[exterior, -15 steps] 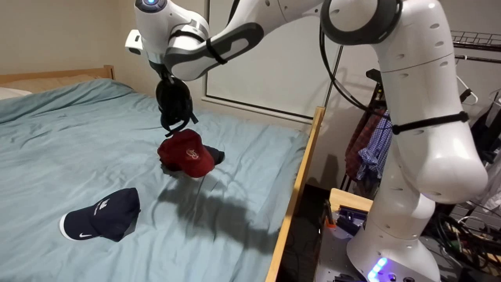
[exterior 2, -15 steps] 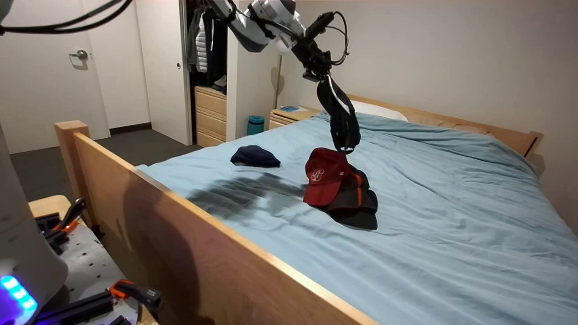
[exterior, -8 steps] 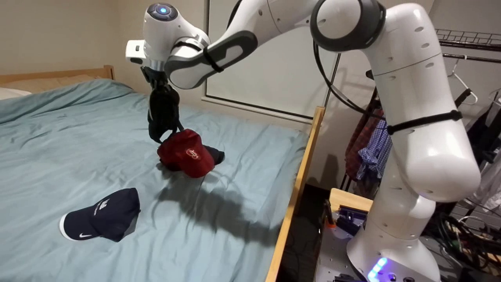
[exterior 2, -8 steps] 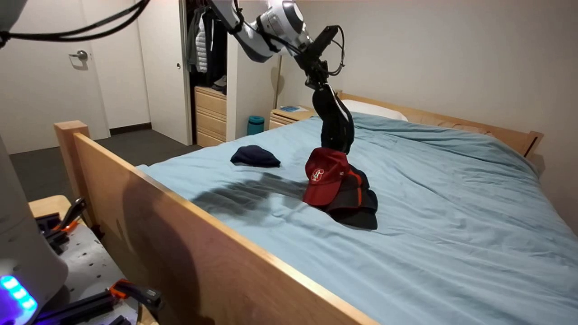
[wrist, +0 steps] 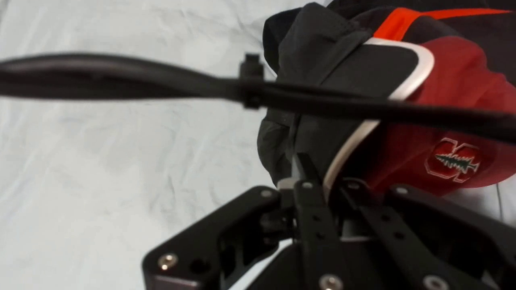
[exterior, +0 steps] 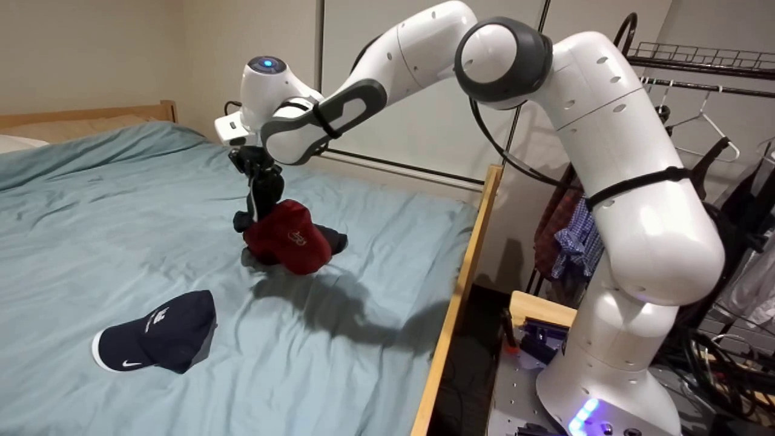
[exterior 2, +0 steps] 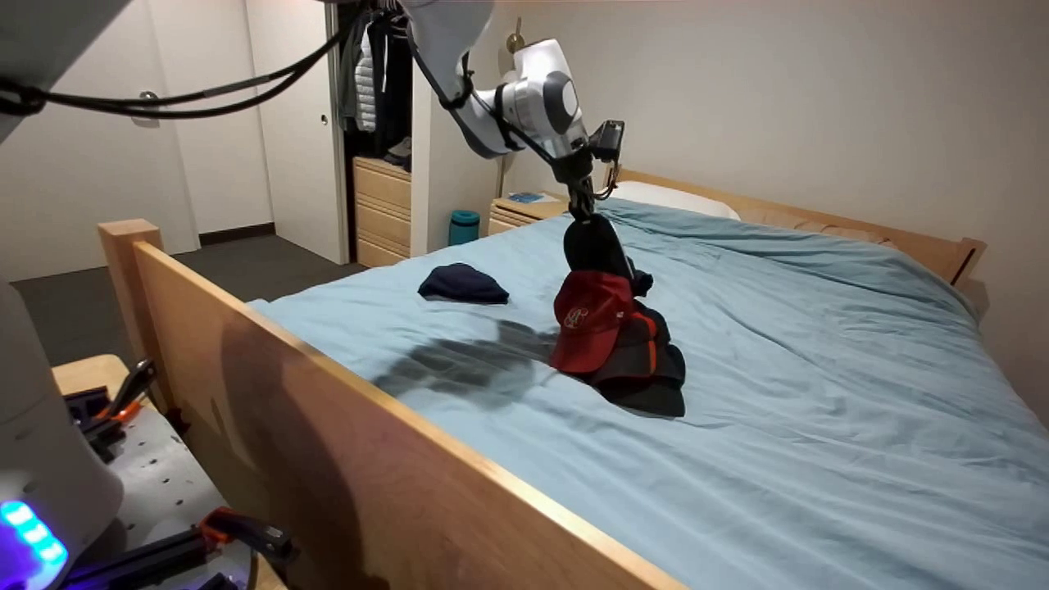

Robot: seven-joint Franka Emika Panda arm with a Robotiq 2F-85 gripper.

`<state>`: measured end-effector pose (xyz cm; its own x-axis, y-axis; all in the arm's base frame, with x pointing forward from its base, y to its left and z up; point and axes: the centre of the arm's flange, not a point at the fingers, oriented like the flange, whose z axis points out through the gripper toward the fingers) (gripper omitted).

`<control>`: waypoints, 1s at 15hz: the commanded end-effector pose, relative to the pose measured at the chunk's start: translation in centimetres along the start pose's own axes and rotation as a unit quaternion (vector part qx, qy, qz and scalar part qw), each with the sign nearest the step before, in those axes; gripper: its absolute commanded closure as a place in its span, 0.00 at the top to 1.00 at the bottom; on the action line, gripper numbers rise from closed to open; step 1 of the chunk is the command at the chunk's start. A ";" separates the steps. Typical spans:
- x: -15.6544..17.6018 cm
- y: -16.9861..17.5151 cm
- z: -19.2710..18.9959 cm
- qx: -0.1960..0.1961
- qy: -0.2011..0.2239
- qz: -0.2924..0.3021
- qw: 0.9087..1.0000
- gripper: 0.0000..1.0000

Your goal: Place the black and white cap on top of the red cap

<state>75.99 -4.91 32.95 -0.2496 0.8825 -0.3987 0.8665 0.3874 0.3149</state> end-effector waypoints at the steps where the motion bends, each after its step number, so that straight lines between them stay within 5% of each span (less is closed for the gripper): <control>1: -2.1 -1.7 2.0 0.060 0.035 -0.061 0.996 0.05; 4: -3.9 -4.8 4.3 0.138 0.045 -0.019 0.989 0.05; 6: -5.2 -6.1 5.5 0.151 0.051 0.017 0.987 0.05; 7: -5.8 -6.5 6.0 0.145 0.055 0.031 0.987 0.30; 11: -7.1 -7.9 6.9 0.153 0.077 0.086 0.982 0.50; 15: -7.4 -9.3 6.2 0.216 0.085 0.132 0.964 0.75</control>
<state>72.69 -16.17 27.35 -0.1091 0.9691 -0.2212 0.9918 0.1211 0.0417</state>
